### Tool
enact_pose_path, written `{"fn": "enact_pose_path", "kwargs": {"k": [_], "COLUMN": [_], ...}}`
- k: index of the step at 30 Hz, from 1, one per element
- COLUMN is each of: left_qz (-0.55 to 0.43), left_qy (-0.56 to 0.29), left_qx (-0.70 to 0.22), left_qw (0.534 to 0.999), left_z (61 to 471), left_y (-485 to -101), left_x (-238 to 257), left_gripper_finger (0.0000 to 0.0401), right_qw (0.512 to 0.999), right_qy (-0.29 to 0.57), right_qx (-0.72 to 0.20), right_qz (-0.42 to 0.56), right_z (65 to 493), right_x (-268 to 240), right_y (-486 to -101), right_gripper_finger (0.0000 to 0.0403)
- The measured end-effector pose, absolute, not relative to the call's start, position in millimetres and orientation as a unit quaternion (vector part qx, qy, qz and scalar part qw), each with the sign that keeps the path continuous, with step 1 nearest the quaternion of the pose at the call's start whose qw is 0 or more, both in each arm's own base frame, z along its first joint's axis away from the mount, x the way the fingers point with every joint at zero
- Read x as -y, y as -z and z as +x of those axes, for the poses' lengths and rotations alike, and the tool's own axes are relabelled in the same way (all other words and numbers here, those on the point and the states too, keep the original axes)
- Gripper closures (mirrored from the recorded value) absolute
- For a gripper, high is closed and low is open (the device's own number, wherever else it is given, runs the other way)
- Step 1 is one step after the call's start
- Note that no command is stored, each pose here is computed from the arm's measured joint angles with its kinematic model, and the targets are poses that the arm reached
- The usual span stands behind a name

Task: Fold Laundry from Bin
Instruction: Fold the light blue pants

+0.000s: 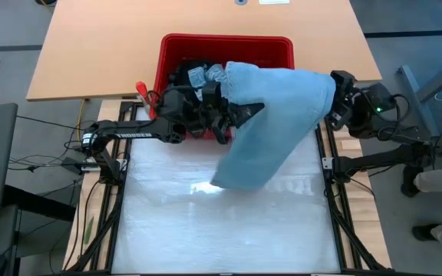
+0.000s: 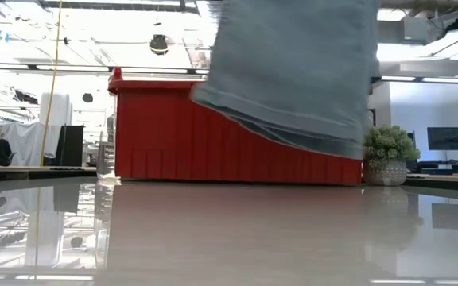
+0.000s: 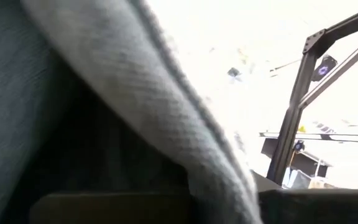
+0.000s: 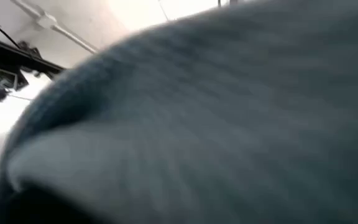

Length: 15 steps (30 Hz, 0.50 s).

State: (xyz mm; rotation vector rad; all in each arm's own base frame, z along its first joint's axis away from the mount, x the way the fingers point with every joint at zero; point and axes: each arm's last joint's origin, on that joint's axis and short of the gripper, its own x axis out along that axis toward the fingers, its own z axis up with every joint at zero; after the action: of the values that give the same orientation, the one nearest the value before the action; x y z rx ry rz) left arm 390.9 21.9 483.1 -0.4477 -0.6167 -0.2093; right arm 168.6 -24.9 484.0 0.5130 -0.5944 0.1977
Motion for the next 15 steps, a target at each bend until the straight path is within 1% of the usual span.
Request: {"fn": "enact_pose_path", "kwargs": {"k": [6, 9, 12, 15], "left_qz": [-0.216, -0.239, -0.283, -0.311], "left_qy": [0.110, 0.111, 0.108, 0.105], "left_qx": [0.310, 0.323, 0.336, 0.333], "left_qw": [0.919, 0.909, 0.892, 0.884], "left_z": [385.7, 381.9, 378.3, 377.1], "left_y": [-496.7, -505.0, -511.8, -515.5], "left_x": [-24.4, -27.1, -29.2, -31.9], "left_gripper_finger": [0.0399, 0.0399, 0.0399, 0.0399], "right_qw": [0.925, 0.929, 0.937, 0.951], "right_qy": [-0.102, -0.112, -0.116, -0.104], "right_qx": [0.277, 0.278, 0.271, 0.246], "right_qz": [0.238, 0.215, 0.187, 0.154], "right_z": [167.2, 161.7, 154.7, 149.6], "right_x": [29.0, 28.4, 25.3, 22.4], "right_y": [-482.9, -484.7, -485.1, -481.6], "right_gripper_finger": [0.0244, 0.0221, 0.0213, 0.0216]}}
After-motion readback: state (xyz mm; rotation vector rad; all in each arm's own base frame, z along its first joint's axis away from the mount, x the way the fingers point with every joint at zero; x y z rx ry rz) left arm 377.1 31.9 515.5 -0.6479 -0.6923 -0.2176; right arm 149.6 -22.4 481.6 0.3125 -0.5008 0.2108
